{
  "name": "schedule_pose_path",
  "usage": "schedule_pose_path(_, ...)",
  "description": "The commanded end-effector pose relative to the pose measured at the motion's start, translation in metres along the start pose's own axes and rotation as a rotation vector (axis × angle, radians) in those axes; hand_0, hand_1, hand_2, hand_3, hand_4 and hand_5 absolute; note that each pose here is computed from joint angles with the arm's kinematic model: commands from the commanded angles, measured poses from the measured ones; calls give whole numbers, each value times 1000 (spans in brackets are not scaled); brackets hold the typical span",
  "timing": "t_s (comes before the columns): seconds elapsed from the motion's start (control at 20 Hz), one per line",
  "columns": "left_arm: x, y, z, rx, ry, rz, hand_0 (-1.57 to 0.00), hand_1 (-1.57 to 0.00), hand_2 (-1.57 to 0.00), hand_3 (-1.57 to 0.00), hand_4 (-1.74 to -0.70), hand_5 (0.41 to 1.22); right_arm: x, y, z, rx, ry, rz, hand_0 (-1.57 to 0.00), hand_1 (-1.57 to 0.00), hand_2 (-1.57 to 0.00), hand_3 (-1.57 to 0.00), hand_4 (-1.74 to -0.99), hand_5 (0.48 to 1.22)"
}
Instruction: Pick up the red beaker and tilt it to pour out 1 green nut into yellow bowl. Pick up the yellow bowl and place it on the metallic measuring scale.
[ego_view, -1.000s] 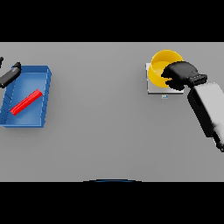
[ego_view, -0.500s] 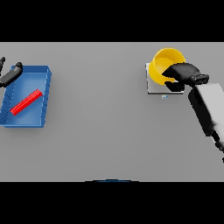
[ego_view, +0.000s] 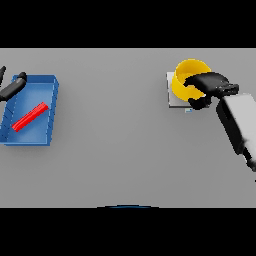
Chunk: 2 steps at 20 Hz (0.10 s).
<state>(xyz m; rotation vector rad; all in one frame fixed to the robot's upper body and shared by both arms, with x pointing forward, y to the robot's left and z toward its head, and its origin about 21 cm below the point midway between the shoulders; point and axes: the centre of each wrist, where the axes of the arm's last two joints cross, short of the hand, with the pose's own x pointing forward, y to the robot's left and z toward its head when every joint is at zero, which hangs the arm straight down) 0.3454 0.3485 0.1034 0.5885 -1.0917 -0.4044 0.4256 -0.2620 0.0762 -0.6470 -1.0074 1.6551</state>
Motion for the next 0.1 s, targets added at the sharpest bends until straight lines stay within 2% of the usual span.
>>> schedule_pose_path(0.0,0,2,-1,3,3,2,1,1,1,1,-720,694,0,2,0,5,-6,-7,-49,-79,-129,-297,-1412,771)
schedule_pose_path(0.05,4,5,-1,8,2,4,1,1,1,1,-720,693,-1,4,1,8,4,-6,-39,-63,-103,-272,-1410,759)
